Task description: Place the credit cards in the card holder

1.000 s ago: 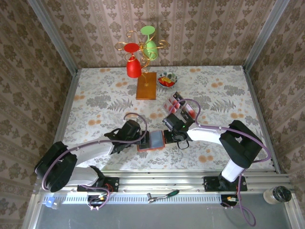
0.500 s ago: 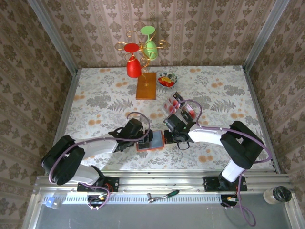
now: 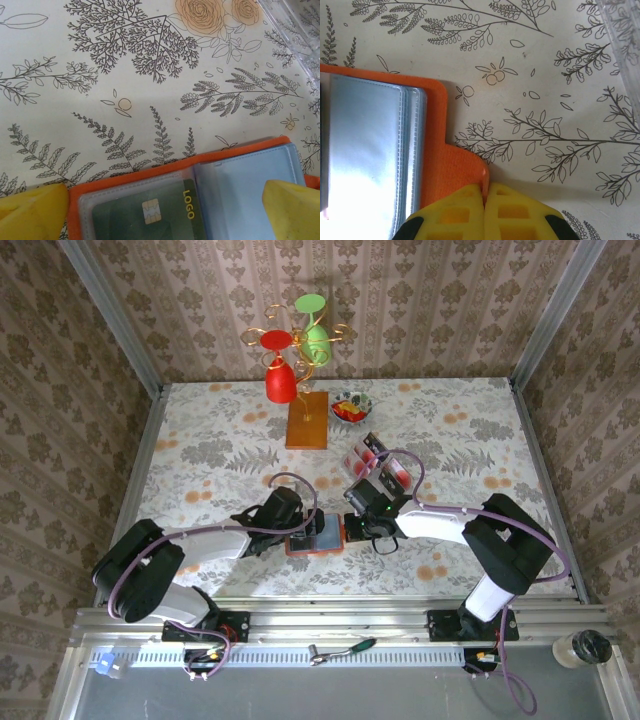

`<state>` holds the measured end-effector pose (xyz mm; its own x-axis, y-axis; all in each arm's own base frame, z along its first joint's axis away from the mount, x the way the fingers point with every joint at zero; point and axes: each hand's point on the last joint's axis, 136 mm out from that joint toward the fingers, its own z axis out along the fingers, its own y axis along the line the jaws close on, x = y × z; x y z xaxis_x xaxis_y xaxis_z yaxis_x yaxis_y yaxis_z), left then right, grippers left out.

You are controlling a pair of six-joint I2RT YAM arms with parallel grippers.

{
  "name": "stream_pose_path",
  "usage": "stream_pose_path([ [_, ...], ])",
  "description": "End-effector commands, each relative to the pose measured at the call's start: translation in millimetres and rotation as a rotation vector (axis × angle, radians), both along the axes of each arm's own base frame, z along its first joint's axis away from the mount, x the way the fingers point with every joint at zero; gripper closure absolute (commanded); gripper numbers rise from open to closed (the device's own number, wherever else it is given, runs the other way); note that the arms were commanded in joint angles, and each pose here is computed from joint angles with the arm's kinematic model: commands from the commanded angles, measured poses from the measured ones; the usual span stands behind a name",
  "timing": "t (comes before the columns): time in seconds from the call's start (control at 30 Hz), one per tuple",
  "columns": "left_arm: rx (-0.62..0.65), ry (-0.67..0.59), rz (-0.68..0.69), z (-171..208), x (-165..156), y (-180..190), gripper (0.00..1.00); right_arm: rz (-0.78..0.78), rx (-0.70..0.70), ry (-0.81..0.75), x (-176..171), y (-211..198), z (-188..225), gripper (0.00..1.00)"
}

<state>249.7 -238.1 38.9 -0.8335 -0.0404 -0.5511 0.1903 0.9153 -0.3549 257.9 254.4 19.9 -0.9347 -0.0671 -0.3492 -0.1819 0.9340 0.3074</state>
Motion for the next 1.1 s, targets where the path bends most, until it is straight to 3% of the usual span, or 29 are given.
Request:
stream_pose_path([
  [0.0, -0.012, -0.006, 0.014, 5.4, 0.7, -1.7, 0.00, -0.006, 0.018, 0.025, -5.2, 0.3, -1.8, 1.00],
  [0.7, 0.036, 0.022, 0.042, -13.0, -3.0, 5.4, 0.00, -0.006, 0.029, 0.026, -3.3, 3.5, 2.3, 1.00],
  [1.07, -0.156, -0.029, -0.010, 20.4, -3.1, -23.8, 0.00, -0.007, 0.033, 0.036, -4.5, 4.7, -2.8, 1.00],
])
